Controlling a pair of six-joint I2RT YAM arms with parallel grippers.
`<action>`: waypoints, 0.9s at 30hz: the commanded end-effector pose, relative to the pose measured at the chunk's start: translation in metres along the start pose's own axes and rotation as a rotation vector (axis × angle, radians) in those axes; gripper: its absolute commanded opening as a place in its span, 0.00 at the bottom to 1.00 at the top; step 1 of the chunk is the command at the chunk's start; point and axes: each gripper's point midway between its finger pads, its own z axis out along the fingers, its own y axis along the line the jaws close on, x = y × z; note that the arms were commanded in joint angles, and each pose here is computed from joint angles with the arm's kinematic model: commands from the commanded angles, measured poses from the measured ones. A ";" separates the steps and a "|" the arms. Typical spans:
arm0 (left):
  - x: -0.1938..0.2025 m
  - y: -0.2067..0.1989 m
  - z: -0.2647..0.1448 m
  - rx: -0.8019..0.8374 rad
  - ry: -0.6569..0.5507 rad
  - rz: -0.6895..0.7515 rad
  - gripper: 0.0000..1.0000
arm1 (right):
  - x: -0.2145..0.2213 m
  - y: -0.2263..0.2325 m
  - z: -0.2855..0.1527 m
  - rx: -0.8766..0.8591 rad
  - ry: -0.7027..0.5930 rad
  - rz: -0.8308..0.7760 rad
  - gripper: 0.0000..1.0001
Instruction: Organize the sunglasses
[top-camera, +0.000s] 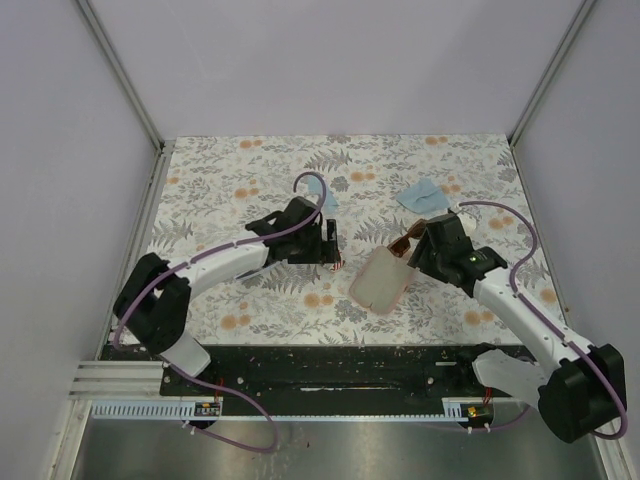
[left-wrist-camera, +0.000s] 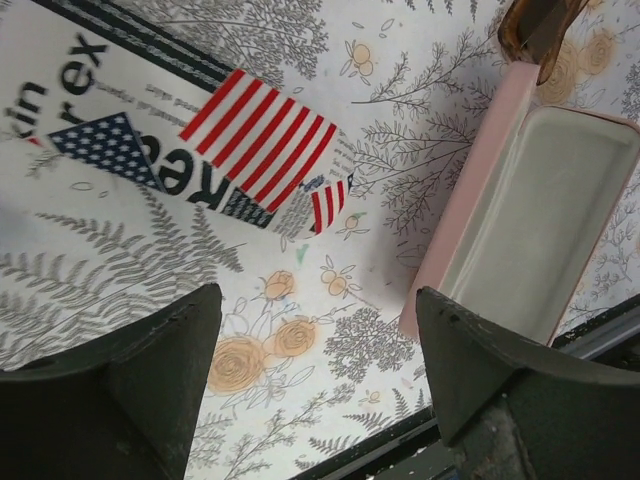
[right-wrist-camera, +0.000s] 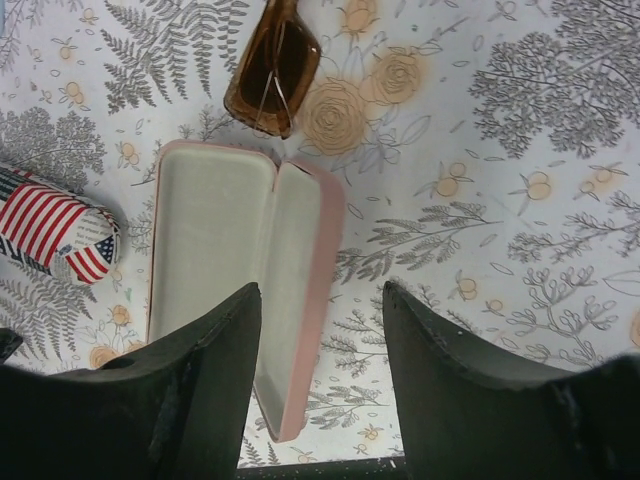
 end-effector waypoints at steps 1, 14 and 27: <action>-0.013 -0.011 0.023 -0.015 -0.035 -0.098 0.81 | -0.007 -0.020 -0.011 0.068 -0.067 0.034 0.59; -0.045 0.015 0.107 -0.088 0.006 -0.278 0.71 | -0.007 -0.017 -0.029 -0.001 -0.086 0.053 0.60; -0.139 0.049 0.039 -0.173 -0.189 -0.221 0.72 | -0.007 -0.012 -0.032 -0.020 -0.070 0.045 0.60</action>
